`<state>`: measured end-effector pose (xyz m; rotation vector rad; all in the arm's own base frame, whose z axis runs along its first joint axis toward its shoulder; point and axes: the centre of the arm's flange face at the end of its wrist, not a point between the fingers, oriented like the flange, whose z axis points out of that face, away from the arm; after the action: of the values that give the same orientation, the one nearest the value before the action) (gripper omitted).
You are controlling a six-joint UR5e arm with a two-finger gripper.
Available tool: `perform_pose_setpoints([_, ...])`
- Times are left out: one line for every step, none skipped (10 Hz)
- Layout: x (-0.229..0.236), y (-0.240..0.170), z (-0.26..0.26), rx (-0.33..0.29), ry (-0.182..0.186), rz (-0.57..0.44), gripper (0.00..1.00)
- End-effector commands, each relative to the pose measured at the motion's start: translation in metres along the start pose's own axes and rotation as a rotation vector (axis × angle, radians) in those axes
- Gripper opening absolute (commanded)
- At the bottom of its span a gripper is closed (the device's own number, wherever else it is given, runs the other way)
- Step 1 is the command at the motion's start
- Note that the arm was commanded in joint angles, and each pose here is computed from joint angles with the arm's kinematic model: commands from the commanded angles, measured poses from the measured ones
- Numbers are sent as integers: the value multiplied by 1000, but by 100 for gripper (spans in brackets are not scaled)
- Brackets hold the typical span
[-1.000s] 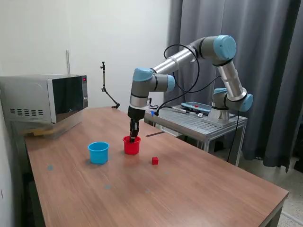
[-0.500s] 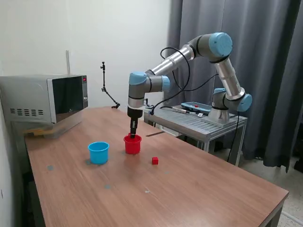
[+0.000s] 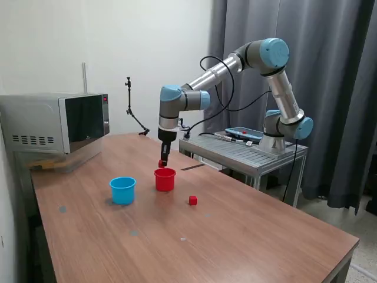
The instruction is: Place red objects in the red bin, and blue objects in the blue bin.
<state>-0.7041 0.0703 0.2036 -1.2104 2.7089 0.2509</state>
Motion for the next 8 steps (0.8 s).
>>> perform_pose_setpoints([-3, 1, -7, -8, 10, 6, 0])
perform_pose_setpoints([-1, -1, -5, 4, 23, 6, 0])
perform_pose_setpoints([2, -6, -4, 20, 46, 1, 0])
perform_pose_setpoints([2, -7, -2, 24, 44, 1, 0])
perform_pose_setpoints([2, -9, 0, 29, 41, 0, 0])
perform_pose_setpoints([2, -9, 1, 31, 40, 0, 0])
perform_pose_setpoints([2, -10, 2, 32, 40, 1, 0])
perform_pose_setpoints([3, -11, 2, 33, 39, 4, 0])
